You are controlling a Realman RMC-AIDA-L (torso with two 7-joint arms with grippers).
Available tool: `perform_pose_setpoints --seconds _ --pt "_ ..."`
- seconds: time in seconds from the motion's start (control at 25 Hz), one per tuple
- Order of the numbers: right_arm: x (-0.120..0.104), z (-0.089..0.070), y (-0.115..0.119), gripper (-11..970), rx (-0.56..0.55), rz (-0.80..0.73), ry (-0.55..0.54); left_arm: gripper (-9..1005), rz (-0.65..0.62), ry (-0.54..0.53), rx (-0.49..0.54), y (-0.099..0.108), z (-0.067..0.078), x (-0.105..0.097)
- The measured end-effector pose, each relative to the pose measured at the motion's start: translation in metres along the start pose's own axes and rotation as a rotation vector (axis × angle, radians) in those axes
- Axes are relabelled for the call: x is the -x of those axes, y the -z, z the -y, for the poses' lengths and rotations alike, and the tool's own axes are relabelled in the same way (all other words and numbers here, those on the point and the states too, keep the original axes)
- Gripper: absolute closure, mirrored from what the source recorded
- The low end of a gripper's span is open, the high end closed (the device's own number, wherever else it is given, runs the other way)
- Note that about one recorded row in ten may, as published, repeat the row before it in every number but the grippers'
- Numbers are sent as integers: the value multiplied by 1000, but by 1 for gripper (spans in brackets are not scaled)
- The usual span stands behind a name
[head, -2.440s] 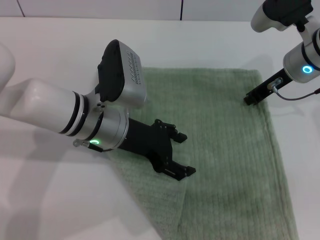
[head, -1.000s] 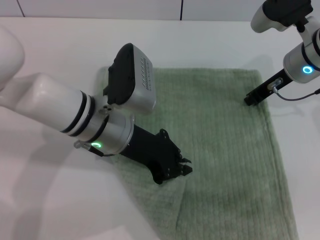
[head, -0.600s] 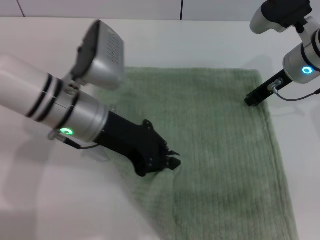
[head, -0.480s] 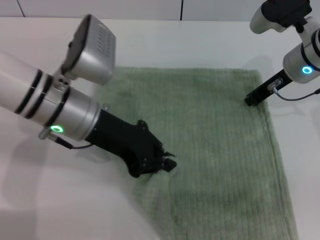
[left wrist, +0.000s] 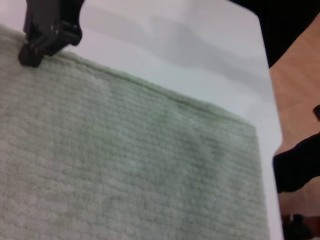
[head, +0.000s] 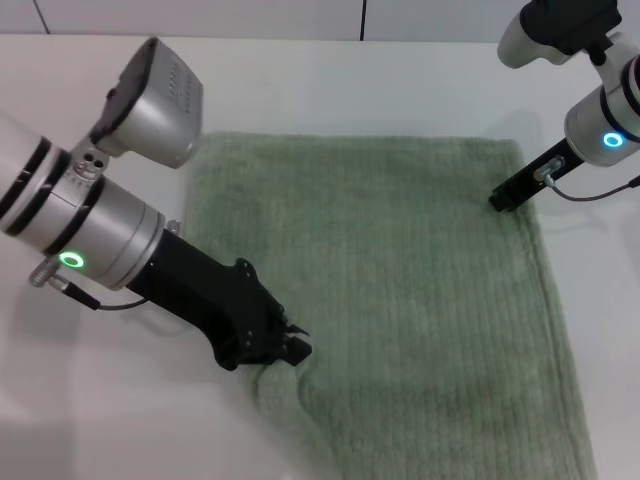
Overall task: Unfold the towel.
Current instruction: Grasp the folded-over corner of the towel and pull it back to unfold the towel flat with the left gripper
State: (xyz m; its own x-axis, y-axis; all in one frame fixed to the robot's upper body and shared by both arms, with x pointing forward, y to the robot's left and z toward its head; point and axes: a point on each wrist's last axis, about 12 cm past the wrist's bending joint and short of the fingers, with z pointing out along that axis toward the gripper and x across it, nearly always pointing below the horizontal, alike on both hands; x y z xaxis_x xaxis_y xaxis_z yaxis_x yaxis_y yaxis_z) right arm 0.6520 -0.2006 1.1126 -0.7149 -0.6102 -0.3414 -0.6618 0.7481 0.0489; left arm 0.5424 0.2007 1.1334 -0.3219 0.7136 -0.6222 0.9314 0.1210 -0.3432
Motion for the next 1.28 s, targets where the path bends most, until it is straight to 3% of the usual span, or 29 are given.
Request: perform_pose_setpoints --seconds 0.36,0.96,1.2,1.28 --pt "-1 1 0 960 -5 -5 3 935 44 44 -67 25 10 -9" --pt "1 0 1 960 -11 -6 10 932 35 120 -98 22 7 -23" --pt "2 0 1 960 -12 -8 14 765 63 118 -77 28 6 -24" --pt "2 0 0 960 -13 -10 16 650 74 114 -70 30 5 -24"
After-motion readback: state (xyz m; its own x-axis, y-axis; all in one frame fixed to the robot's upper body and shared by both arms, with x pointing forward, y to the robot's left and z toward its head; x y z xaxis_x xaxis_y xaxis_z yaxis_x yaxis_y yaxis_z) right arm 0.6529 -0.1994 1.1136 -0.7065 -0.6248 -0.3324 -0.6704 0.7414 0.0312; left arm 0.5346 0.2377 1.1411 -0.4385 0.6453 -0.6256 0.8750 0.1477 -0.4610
